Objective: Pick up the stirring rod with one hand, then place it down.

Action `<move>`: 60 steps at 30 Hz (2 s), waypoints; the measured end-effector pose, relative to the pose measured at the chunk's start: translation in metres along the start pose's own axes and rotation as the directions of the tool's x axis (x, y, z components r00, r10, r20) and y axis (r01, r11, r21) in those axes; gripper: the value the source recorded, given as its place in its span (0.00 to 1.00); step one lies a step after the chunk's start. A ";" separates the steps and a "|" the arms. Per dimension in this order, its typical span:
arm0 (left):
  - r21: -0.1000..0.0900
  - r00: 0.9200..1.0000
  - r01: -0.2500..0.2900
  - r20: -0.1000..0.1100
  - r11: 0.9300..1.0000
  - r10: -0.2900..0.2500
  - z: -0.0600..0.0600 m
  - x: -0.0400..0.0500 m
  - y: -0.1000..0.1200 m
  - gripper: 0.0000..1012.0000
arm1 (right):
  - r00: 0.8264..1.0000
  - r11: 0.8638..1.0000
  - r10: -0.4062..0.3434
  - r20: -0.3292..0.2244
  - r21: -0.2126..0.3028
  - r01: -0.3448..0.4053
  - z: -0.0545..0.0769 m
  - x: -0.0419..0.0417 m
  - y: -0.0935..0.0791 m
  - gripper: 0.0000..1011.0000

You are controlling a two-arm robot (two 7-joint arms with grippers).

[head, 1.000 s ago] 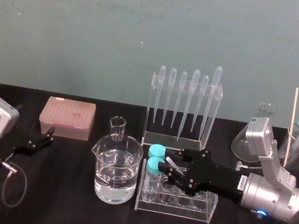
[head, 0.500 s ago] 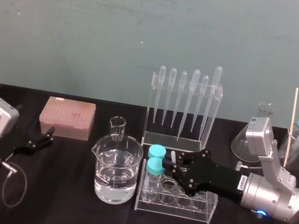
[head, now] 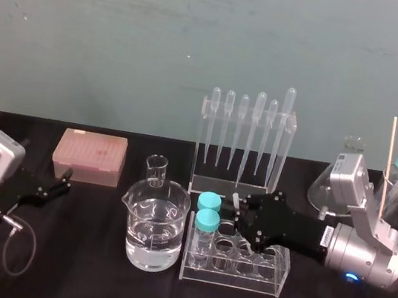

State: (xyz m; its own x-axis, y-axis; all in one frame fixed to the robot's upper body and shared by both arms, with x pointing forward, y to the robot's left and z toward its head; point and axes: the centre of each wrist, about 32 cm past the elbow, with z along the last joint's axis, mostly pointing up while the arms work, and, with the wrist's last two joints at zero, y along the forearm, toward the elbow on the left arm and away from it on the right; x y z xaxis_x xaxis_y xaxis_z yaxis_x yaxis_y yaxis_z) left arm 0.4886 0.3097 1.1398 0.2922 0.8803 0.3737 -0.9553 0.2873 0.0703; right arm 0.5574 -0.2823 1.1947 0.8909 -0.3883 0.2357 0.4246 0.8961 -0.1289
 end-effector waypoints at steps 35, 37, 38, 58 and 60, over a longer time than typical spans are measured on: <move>0.000 1.000 0.000 0.000 1.000 0.000 0.000 0.0000 0.000 0.99 | 0.986 0.988 -0.083 -0.142 0.116 0.100 0.073 0.0159 -0.035 0.08; 0.000 1.000 0.000 0.000 1.000 0.000 0.000 0.0000 0.000 0.99 | 0.987 0.987 -0.092 -0.132 0.121 0.108 0.078 0.0181 -0.039 0.08; 0.000 1.000 0.000 0.000 1.000 0.000 0.000 0.0000 0.000 0.99 | 0.987 0.986 -0.098 -0.126 0.122 0.114 0.081 0.0194 -0.041 0.08; 0.000 1.000 0.000 0.000 1.000 0.000 0.000 0.0000 0.000 0.99 | 0.987 0.984 -0.108 -0.115 0.129 0.123 0.090 0.0213 -0.052 0.08; 0.000 1.000 0.000 0.000 1.000 0.000 0.000 0.0000 0.000 0.99 | 0.988 0.984 -0.108 -0.114 0.129 0.122 0.091 0.0213 -0.052 0.08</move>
State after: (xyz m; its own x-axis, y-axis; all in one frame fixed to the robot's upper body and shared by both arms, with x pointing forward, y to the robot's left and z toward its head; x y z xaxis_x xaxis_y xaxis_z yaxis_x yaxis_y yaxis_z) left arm 0.4886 0.3097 1.1398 0.2923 0.8803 0.3737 -0.9553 0.2873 0.0703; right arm 0.5395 -0.3181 1.2937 0.8526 -0.5044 0.1366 0.5058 0.8622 0.0264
